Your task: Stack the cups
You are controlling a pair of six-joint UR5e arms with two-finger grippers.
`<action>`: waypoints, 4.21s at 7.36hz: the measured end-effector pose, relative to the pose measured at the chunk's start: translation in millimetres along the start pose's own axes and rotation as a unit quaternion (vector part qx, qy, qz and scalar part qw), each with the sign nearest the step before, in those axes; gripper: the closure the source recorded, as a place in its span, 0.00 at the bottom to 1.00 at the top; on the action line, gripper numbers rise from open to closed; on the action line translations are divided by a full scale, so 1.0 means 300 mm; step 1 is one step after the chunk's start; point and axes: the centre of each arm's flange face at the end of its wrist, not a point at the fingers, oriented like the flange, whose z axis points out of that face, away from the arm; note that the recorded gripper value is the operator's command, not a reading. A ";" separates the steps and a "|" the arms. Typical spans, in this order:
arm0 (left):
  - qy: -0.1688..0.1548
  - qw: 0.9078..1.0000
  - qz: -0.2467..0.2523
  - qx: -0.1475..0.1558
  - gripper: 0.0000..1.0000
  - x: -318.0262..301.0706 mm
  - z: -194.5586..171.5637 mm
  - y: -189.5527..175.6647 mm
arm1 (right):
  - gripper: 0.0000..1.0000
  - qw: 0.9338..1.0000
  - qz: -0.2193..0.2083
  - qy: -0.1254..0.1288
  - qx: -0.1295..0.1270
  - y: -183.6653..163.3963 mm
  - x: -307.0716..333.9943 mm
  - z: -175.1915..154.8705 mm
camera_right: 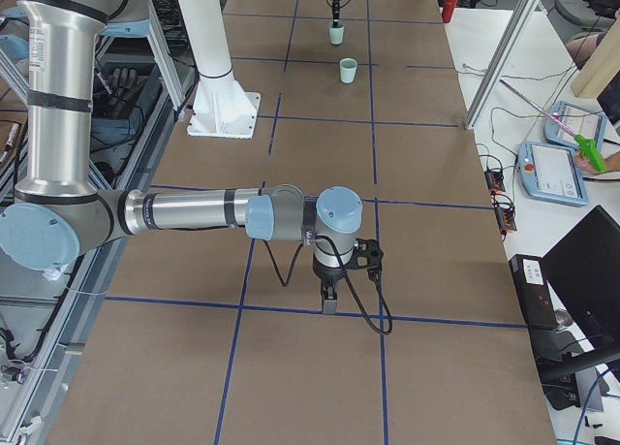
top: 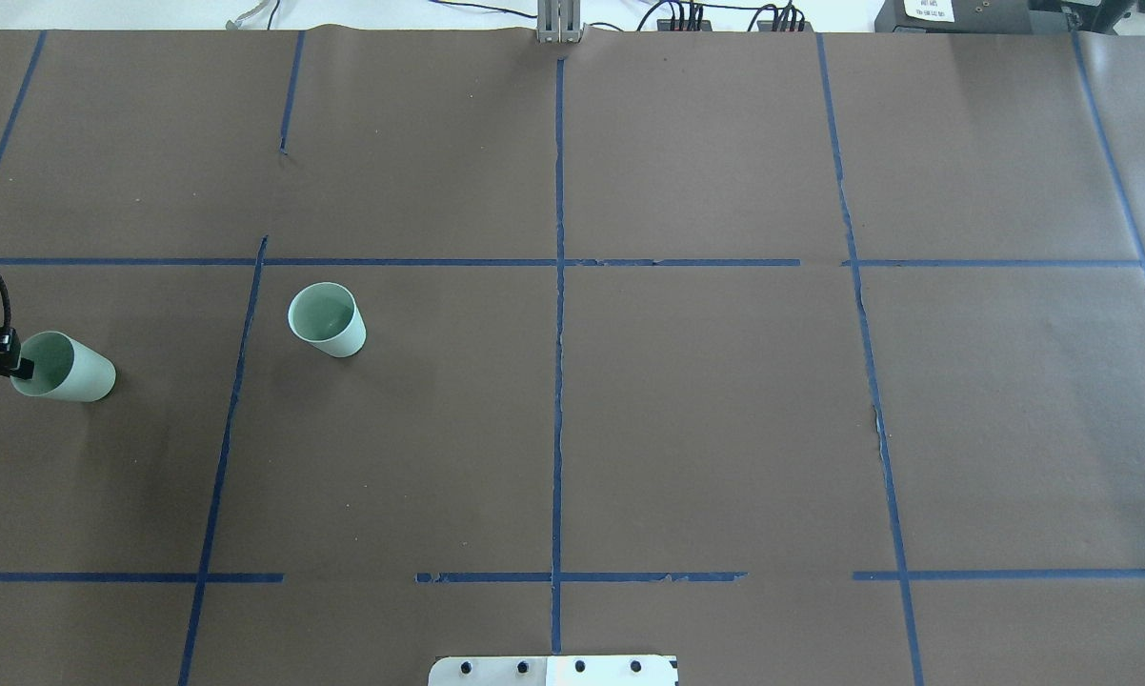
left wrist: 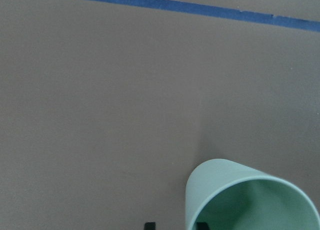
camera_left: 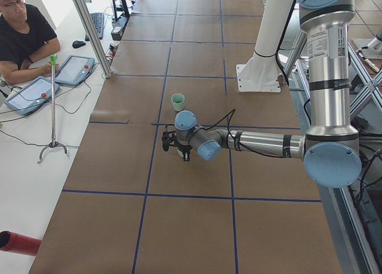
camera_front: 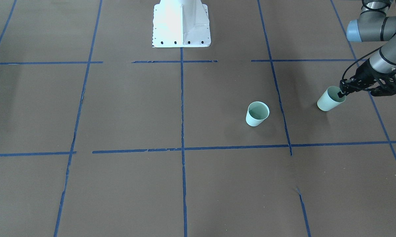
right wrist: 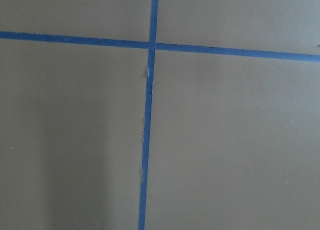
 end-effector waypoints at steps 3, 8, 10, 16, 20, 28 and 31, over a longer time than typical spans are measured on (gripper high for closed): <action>0.010 1.000 -0.007 0.007 1.00 0.231 -0.207 0.012 | 0.00 1.000 0.000 0.000 0.000 0.000 0.000 0.000; 0.054 0.993 -0.109 0.011 1.00 0.698 -0.363 -0.088 | 0.00 1.000 0.000 0.000 0.000 0.000 0.000 0.000; 0.044 0.990 -0.133 -0.007 1.00 0.926 -0.288 -0.128 | 0.00 1.000 0.000 0.000 0.000 0.000 0.000 0.000; 0.016 0.990 -0.143 -0.002 1.00 1.038 -0.166 -0.144 | 0.00 1.000 0.000 0.000 0.000 0.000 0.000 0.000; 0.014 0.990 -0.141 -0.004 1.00 1.042 -0.153 -0.135 | 0.00 1.000 0.000 0.000 0.000 0.000 0.000 0.000; 0.014 0.996 -0.085 0.001 0.12 1.006 -0.193 -0.138 | 0.00 1.000 0.000 0.000 0.000 0.000 0.000 0.000; -0.019 0.998 0.061 0.015 0.12 0.588 -0.329 -0.249 | 0.00 1.000 0.000 0.000 0.000 0.000 0.000 0.000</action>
